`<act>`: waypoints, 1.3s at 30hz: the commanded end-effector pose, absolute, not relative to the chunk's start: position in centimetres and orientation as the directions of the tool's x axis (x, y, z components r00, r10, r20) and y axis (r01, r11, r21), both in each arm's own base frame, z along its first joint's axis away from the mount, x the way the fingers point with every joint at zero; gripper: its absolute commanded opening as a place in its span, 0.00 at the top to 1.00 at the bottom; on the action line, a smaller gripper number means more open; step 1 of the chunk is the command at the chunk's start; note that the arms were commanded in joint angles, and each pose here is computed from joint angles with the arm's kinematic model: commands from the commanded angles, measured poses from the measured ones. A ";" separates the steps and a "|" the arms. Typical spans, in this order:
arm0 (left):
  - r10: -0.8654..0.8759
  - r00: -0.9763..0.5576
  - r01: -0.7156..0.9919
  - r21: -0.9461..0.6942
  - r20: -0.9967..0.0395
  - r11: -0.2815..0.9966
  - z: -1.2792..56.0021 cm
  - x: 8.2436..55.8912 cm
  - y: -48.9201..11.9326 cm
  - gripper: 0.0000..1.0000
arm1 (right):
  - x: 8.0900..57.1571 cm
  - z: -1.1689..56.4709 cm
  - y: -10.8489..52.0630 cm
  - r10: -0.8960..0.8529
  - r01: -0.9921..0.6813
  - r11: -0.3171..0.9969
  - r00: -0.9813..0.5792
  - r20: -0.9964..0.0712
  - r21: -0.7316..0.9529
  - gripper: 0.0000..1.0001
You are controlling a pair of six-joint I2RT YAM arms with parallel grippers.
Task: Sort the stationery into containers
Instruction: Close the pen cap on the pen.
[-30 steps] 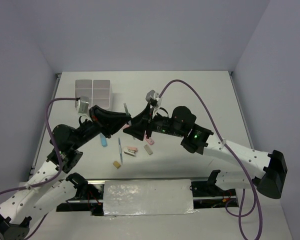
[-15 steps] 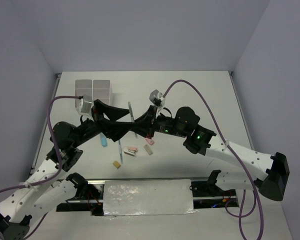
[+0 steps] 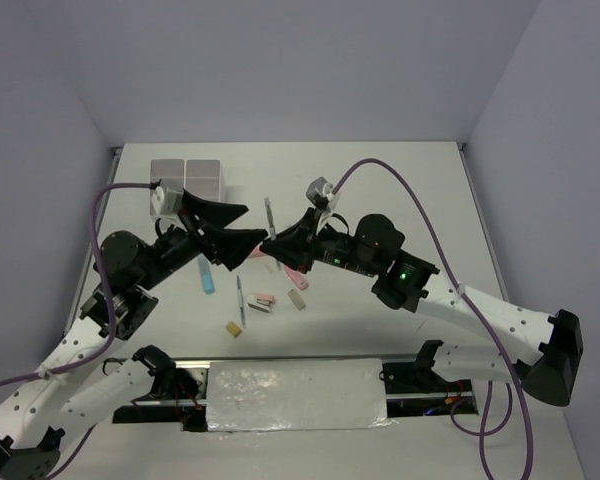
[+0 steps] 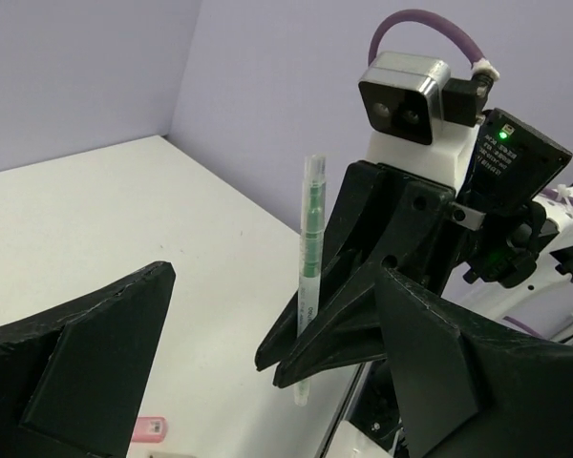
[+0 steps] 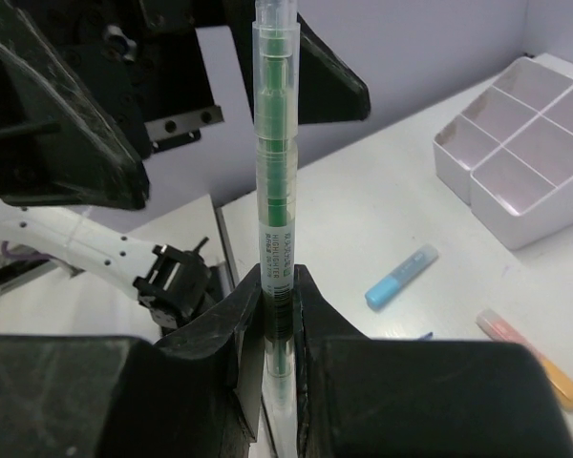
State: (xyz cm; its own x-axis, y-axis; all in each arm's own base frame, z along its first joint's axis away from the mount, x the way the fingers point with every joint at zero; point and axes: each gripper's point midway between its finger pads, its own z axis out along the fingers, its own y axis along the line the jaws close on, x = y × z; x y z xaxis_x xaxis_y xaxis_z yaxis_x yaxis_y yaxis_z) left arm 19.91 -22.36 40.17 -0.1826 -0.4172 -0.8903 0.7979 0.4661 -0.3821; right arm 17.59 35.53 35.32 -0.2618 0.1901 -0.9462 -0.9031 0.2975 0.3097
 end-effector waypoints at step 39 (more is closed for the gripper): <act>-0.413 -0.169 0.853 -0.342 -0.895 0.393 41.3 20.1 -24.1 0.94 | 17.8 37.7 36.8 0.120 -0.926 0.292 -0.213 -0.970 0.239 1.00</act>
State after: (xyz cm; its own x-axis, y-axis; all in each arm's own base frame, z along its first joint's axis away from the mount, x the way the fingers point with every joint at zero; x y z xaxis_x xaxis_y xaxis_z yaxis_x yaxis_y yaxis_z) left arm 21.28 -23.27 42.21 -0.1399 -0.4500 -0.8820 0.8193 0.4476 -0.3583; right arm 17.55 36.46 32.74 -0.2959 0.0240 -0.9549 -0.9047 0.3137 0.2883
